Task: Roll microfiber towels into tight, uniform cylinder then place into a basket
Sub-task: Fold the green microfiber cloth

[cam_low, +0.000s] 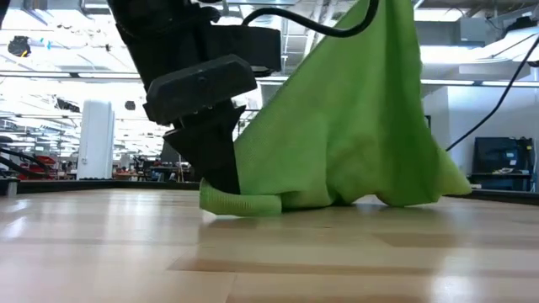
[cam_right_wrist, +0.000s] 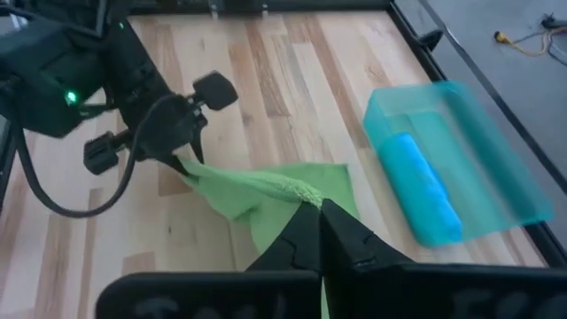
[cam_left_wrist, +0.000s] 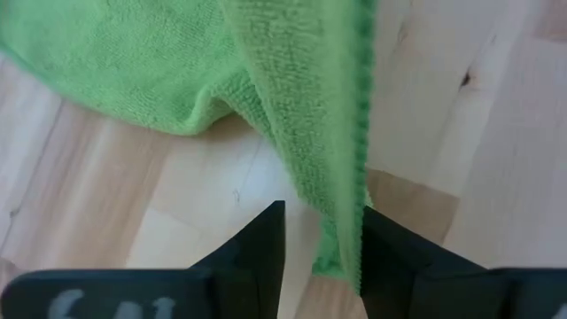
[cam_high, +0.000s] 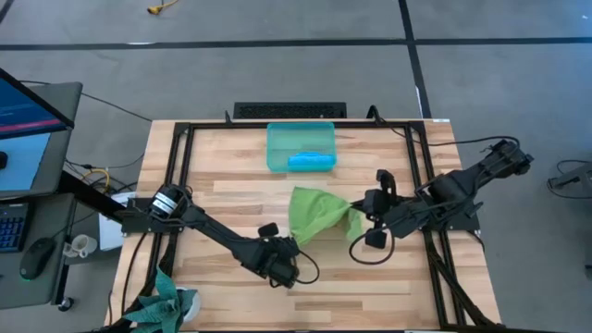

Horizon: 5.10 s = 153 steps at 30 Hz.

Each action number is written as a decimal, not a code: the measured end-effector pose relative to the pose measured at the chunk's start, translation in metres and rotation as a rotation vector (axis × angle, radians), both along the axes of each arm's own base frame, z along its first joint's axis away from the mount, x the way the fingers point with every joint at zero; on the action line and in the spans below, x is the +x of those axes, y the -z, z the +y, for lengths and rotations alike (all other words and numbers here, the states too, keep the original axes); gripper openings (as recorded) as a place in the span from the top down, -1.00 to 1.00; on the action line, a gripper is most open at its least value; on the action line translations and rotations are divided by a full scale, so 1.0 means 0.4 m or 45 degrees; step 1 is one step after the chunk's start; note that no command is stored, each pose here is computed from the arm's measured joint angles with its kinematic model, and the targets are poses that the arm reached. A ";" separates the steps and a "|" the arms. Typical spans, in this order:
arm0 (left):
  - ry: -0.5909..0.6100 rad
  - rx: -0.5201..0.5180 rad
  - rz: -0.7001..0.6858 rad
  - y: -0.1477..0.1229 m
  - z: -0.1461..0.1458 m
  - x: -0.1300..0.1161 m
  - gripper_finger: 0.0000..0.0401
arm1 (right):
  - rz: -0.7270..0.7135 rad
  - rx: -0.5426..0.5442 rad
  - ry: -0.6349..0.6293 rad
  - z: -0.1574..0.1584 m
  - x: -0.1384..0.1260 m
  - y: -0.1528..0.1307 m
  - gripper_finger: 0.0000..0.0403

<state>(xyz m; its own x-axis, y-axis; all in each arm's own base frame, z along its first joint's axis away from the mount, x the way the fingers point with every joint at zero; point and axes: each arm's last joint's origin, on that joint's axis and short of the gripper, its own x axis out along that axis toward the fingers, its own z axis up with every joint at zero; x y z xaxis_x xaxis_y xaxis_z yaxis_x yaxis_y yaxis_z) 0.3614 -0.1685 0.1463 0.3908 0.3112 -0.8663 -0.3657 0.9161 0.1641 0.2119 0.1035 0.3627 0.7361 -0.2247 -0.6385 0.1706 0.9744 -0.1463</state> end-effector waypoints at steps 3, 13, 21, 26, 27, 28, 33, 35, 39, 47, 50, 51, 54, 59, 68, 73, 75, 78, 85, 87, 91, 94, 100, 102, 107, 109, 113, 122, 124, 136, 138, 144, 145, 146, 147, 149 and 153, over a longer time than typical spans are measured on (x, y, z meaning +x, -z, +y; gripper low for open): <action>0.008 0.006 0.006 0.000 0.001 0.000 0.57 | 0.019 0.010 0.012 -0.004 -0.014 -0.001 0.95; 0.037 -0.027 0.072 -0.007 -0.001 -0.003 0.97 | 0.039 0.071 0.016 0.003 -0.059 -0.009 0.93; -0.016 0.124 0.353 -0.137 0.008 -0.027 0.99 | 0.093 0.196 -0.143 0.034 -0.089 -0.014 0.93; -0.050 0.229 0.359 -0.282 0.002 -0.037 1.00 | 0.129 0.302 -0.196 0.065 -0.110 -0.012 0.93; -0.039 0.230 0.351 -0.306 0.000 -0.038 1.00 | 0.130 0.313 -0.203 0.071 -0.115 -0.012 0.94; -0.019 0.220 0.344 -0.328 -0.003 -0.038 1.00 | 0.132 0.323 -0.209 0.077 -0.119 -0.012 0.95; 0.178 0.057 0.333 -0.406 -0.019 -0.031 1.00 | 0.195 0.386 -0.233 0.103 -0.152 -0.006 0.94; 0.221 0.013 0.314 -0.430 -0.020 -0.029 1.00 | 0.240 0.431 -0.228 0.114 -0.161 0.000 0.92; 0.299 0.002 0.248 -0.477 -0.016 -0.025 1.00 | 0.282 0.439 -0.137 0.124 -0.172 0.014 0.93; 0.364 -0.001 0.119 -0.558 0.021 -0.014 1.00 | 0.335 0.348 0.029 0.101 -0.192 0.028 0.93; 0.336 -0.002 0.118 -0.559 0.042 -0.005 1.00 | 0.325 0.329 0.023 0.101 -0.191 0.028 0.92; 0.332 0.001 0.123 -0.557 0.047 -0.003 1.00 | 0.319 0.317 0.018 0.101 -0.191 0.027 0.92; 0.328 -0.012 0.138 -0.554 0.062 0.004 1.00 | 0.314 0.284 -0.006 0.100 -0.191 0.027 0.95; 0.304 -0.067 0.147 -0.553 0.078 0.010 1.00 | 0.294 0.264 -0.002 0.099 -0.190 0.026 0.94; 0.317 -0.045 0.147 -0.555 0.084 0.011 1.00 | 0.278 0.209 0.021 0.083 -0.176 0.026 0.96; 0.317 0.012 0.096 -0.599 0.133 -0.006 1.00 | 0.338 0.104 0.132 0.036 -0.161 0.032 0.94; 0.296 0.025 0.058 -0.627 0.163 -0.021 1.00 | 0.376 0.073 0.197 0.009 -0.157 0.033 0.92; 0.240 0.028 -0.008 -0.671 0.210 -0.049 1.00 | 0.414 0.042 0.278 -0.031 -0.156 0.020 0.93; 0.299 0.129 0.003 -0.713 0.318 -0.071 1.00 | 0.272 -0.067 0.340 -0.110 -0.135 -0.065 0.95; 0.312 0.167 0.026 -0.715 0.349 -0.070 1.00 | 0.233 -0.124 0.372 -0.128 -0.129 -0.084 0.94; 0.281 0.188 0.045 -0.715 0.391 -0.067 1.00 | 0.206 -0.124 0.414 -0.145 -0.123 -0.094 0.95; 0.298 0.097 0.036 -0.709 0.383 -0.063 1.00 | 0.232 -0.093 0.384 -0.128 -0.124 -0.078 0.97; 0.340 -0.104 0.226 -0.597 0.297 -0.045 1.00 | 0.308 -0.004 0.343 -0.058 -0.130 0.020 0.94; 0.319 -0.132 0.340 -0.536 0.259 -0.046 1.00 | 0.317 0.038 0.329 -0.029 -0.134 0.063 0.95; 0.295 -0.129 0.585 -0.378 0.154 -0.079 1.00 | 0.277 0.195 0.250 0.053 -0.146 0.173 0.97; 0.273 -0.135 0.605 -0.325 0.114 -0.092 1.00 | 0.258 0.271 0.215 0.084 -0.150 0.211 0.96; 0.314 -0.242 0.534 -0.247 0.030 -0.110 1.00 | 0.228 0.409 0.165 0.141 -0.155 0.266 0.96; 0.265 -0.404 0.383 -0.195 -0.091 -0.149 1.00 | 0.368 0.555 0.009 0.285 -0.123 0.383 0.96; 0.248 -0.434 0.344 -0.190 -0.108 -0.153 1.00 | 0.422 0.544 0.005 0.310 -0.120 0.420 0.96; 0.187 -0.398 0.359 -0.165 -0.121 -0.160 1.00 | 0.493 0.471 0.063 0.311 -0.077 0.460 0.96; 0.148 -0.308 0.367 -0.164 -0.099 -0.159 1.00 | 0.489 0.412 0.110 0.290 -0.074 0.455 0.96; 0.027 -0.103 0.365 -0.165 -0.032 -0.142 1.00 | 0.539 0.265 0.270 0.219 -0.051 0.456 0.96; 0.011 -0.085 0.361 -0.166 -0.021 -0.137 1.00 | 0.555 0.242 0.300 0.206 -0.047 0.457 0.95; 0.000 -0.073 0.358 -0.166 -0.009 -0.131 1.00 | 0.572 0.217 0.330 0.193 -0.043 0.458 0.95; -0.007 -0.065 0.357 -0.166 0.001 -0.126 1.00 | 0.585 0.192 0.358 0.180 -0.040 0.458 0.95; -0.020 -0.048 0.360 -0.166 0.024 -0.115 1.00 | 0.589 0.152 0.400 0.157 -0.028 0.458 0.95; -0.070 -0.043 0.365 -0.166 0.075 -0.091 1.00 | 0.613 0.122 0.483 0.113 -0.005 0.460 0.95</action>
